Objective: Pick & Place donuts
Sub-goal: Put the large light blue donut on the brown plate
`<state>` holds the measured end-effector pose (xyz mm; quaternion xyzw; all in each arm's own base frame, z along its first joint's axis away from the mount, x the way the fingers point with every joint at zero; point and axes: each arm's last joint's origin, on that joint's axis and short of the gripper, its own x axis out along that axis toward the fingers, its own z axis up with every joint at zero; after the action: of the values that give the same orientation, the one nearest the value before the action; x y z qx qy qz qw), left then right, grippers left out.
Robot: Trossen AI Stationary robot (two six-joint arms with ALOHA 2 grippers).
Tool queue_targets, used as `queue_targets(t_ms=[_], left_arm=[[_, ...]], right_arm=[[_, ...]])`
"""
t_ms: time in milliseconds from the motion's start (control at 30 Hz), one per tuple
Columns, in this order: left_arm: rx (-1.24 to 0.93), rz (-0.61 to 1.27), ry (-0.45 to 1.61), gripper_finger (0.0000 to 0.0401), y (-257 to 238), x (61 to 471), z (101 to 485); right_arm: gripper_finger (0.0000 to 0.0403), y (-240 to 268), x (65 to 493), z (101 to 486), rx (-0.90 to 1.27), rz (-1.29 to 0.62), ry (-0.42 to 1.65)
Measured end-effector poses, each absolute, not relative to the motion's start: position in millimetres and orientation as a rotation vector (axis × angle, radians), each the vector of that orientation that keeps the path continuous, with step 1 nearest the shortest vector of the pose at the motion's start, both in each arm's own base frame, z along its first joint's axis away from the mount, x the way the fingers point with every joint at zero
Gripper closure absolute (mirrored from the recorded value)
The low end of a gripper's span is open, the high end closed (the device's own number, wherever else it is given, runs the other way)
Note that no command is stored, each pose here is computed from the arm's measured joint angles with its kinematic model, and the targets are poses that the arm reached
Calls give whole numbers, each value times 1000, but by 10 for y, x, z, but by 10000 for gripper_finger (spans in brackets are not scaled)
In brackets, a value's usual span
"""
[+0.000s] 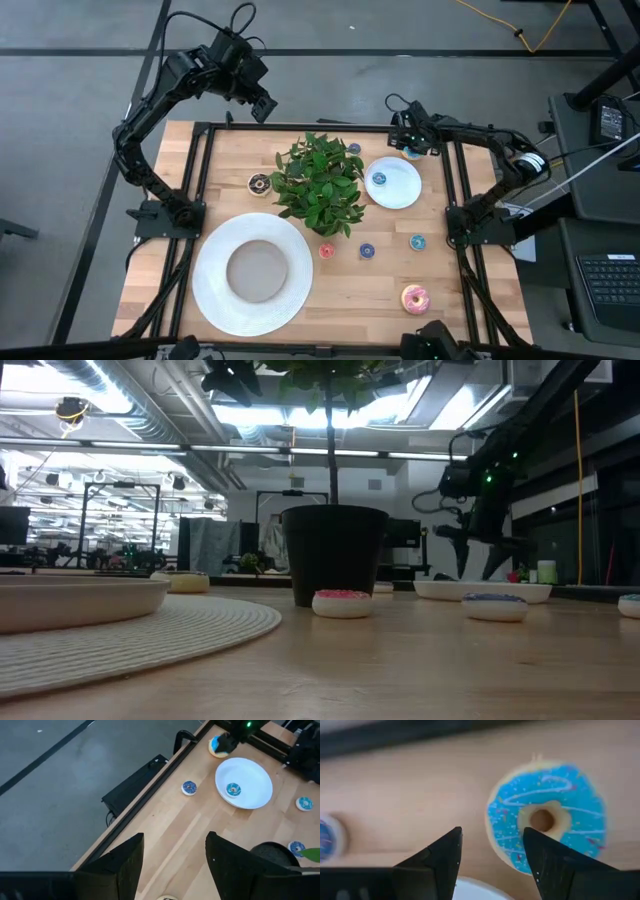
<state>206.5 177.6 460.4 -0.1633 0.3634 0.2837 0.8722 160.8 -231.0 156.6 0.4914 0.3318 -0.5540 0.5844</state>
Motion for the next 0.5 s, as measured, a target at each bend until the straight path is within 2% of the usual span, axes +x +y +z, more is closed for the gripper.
queue_targets(t_ms=[133, 500], left_arm=[[-346, 599, 758, 196, 1793, 2050, 4603], [-342, 588, 760, 196, 1792, 2050, 4603]], right_arm=[[189, -2381, 1656, 1511, 1143, -1284, 828], [189, -2489, 1704, 1649, 1071, -1323, 865]])
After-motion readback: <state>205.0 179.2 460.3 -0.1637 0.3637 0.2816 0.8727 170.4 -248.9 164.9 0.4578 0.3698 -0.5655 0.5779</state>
